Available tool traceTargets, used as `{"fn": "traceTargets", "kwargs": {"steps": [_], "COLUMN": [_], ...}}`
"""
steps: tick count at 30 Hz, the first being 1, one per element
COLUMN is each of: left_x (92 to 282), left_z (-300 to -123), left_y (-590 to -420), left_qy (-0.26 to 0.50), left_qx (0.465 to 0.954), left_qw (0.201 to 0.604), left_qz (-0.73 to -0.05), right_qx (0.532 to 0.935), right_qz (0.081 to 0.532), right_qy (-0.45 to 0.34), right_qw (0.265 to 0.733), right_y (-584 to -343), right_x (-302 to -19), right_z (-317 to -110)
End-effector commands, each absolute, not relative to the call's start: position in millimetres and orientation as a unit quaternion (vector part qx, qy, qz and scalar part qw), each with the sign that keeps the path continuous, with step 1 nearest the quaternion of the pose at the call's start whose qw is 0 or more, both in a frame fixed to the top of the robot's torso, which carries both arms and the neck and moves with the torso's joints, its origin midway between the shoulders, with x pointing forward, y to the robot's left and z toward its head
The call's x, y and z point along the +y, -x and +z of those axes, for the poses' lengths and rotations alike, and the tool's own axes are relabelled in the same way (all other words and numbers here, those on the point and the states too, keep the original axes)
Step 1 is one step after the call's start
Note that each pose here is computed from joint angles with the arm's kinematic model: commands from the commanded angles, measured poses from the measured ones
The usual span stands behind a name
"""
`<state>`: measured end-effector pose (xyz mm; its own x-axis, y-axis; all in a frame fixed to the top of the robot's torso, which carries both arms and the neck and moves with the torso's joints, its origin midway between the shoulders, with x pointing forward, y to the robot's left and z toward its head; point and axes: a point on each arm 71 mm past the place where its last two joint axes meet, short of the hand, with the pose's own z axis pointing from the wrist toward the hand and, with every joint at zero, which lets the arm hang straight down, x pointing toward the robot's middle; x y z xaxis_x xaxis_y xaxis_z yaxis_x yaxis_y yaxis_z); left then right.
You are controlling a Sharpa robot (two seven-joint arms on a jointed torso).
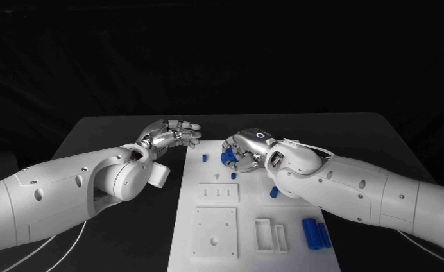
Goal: Assemble the parts on the task board
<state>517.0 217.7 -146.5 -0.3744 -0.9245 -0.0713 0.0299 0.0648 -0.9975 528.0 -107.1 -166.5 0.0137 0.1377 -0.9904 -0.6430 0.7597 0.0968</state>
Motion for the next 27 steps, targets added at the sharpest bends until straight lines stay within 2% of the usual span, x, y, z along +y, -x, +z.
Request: {"fn": "traceTargets", "kwargs": {"steps": [1, 27], "left_x": [215.5, 216.7], "left_z": [-145.0, -145.1], "left_y": [-516.8, -517.0], "left_qy": [0.368, 0.369], "left_qx": [0.599, 0.599], "left_qw": [0.411, 0.412], "left_qz": [-0.581, -0.58], "right_qx": [0.645, 0.642], "right_qz": [0.286, 0.275], "right_qy": [0.2, 0.189], "right_qw": [0.679, 0.69], "right_y": [-526.6, -528.6], "right_x": [-106.6, -114.1], "right_z": [-170.0, -169.7]}}
